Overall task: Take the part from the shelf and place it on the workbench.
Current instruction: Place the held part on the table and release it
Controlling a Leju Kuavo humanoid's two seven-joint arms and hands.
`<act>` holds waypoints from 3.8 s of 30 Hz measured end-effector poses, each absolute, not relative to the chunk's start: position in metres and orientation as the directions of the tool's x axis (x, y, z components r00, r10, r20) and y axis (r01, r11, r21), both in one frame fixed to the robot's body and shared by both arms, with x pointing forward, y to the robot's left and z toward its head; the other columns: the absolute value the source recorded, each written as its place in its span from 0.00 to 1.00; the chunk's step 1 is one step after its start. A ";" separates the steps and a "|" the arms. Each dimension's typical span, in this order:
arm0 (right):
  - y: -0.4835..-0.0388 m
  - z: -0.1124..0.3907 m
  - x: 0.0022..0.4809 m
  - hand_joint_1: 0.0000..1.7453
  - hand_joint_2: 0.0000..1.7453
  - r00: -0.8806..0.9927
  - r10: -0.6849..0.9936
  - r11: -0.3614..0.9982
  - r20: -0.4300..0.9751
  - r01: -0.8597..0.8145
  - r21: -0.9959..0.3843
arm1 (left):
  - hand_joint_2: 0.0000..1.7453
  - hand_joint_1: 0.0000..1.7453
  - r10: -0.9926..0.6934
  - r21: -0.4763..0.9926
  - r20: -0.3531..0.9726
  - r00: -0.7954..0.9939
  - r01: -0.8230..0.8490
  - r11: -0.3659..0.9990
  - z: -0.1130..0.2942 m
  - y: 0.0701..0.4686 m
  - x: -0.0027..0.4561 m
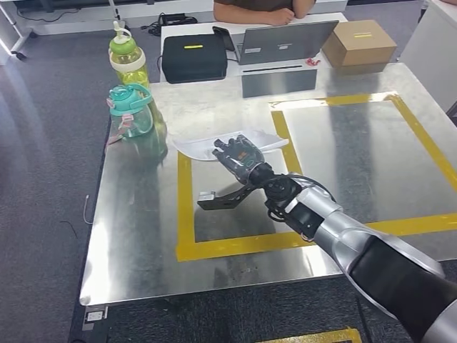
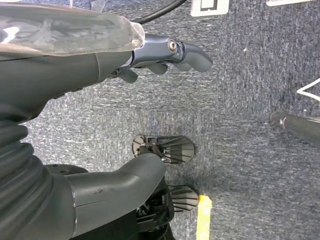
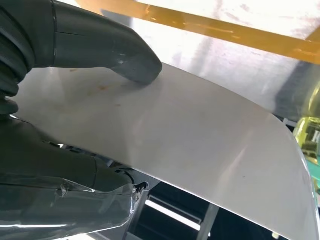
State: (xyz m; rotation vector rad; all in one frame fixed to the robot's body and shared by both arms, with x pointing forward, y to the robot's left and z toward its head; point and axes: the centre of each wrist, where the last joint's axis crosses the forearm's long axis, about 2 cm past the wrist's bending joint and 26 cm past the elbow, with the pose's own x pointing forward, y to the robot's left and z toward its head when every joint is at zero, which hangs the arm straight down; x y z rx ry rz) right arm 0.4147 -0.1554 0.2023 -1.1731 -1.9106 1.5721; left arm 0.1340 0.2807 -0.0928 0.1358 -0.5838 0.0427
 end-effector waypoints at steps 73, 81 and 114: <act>-0.183 0.208 0.425 0.00 0.00 -0.585 0.669 0.594 0.459 0.050 -0.803 | 0.00 0.00 -0.023 0.118 0.509 0.860 -0.044 0.992 -0.096 0.279 0.124; -0.168 0.239 0.396 0.00 0.00 -0.713 0.228 0.918 0.664 -0.069 -0.390 | 0.00 0.00 -0.022 0.116 0.503 0.864 -0.042 0.992 -0.097 0.278 0.120; -0.144 0.252 0.279 0.00 0.00 -0.853 -0.308 0.948 0.421 -0.312 0.061 | 0.00 0.00 0.011 0.081 0.448 0.894 -0.053 0.995 -0.100 0.277 0.108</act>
